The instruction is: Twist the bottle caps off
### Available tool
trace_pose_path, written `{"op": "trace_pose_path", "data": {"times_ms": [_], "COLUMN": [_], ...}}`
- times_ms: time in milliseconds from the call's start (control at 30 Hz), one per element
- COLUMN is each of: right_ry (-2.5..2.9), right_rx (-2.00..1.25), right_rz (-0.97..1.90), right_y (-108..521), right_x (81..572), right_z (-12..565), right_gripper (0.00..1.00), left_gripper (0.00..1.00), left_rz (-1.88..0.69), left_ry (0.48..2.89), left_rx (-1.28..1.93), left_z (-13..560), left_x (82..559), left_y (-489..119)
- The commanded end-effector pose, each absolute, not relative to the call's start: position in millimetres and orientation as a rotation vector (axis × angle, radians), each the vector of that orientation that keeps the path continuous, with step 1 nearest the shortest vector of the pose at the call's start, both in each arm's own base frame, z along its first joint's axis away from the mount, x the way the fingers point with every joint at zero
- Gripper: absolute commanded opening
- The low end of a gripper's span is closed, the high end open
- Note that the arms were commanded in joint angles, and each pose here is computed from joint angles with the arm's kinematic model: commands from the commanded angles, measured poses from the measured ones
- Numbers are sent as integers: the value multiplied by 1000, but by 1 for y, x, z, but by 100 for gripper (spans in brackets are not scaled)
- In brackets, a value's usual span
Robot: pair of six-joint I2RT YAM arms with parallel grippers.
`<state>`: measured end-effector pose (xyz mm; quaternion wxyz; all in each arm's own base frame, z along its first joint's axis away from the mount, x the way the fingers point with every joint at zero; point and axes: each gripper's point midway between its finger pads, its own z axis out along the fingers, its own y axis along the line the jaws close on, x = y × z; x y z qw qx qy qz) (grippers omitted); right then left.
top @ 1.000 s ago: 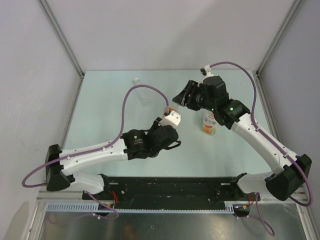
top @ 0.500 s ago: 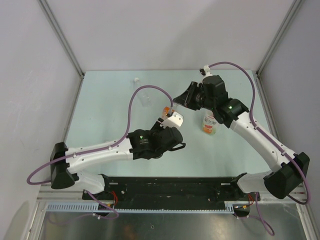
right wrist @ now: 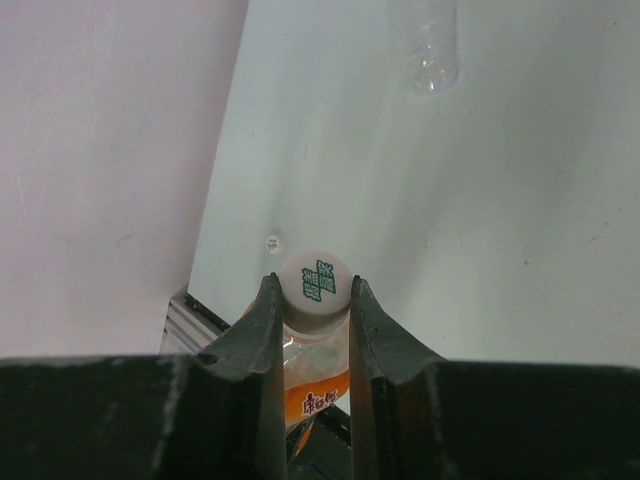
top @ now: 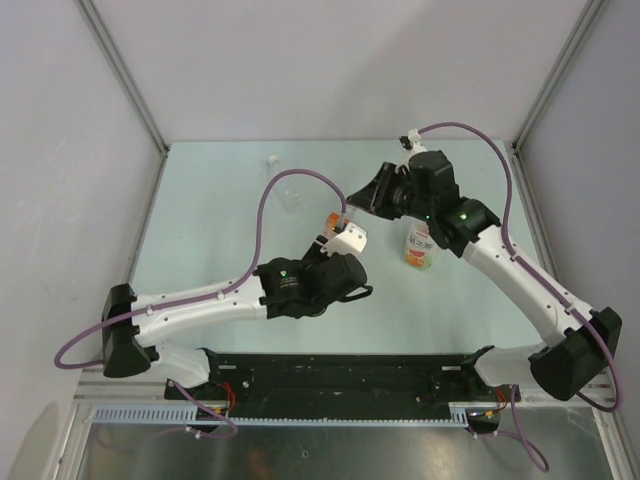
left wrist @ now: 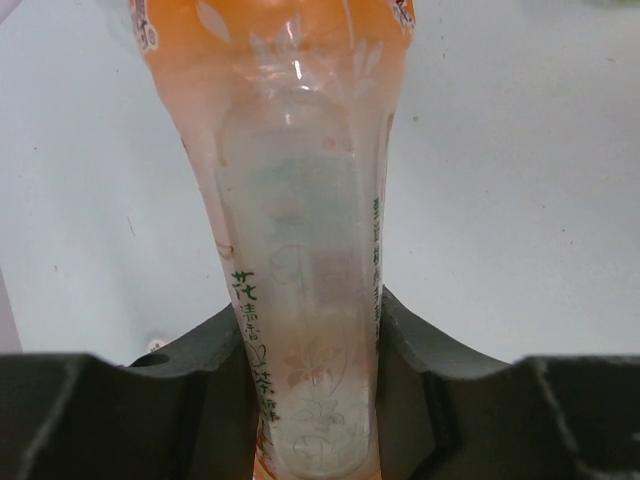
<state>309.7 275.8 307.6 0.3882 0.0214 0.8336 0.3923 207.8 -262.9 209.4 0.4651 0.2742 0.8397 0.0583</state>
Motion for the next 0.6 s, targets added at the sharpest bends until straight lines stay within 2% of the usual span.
{"op": "trace_pose_path", "data": {"times_ms": [0,267,567], "right_ry": [1925,1829,1733], "right_rx": [-101,-120,-111], "right_rz": [1144,1305,1366], "right_y": [282,272,250], "right_x": [290,279,275], "right_z": [359,367,379], "right_gripper": [0,0,0], "left_gripper": [0,0,0], "left_rz": [-7,-193,-611], "left_ry": [2052,2078,2026], "left_rx": [646,666,666], "left_z": [232,238,263], "left_x": [202,195,181], "left_y": [-281,-297,-310]}}
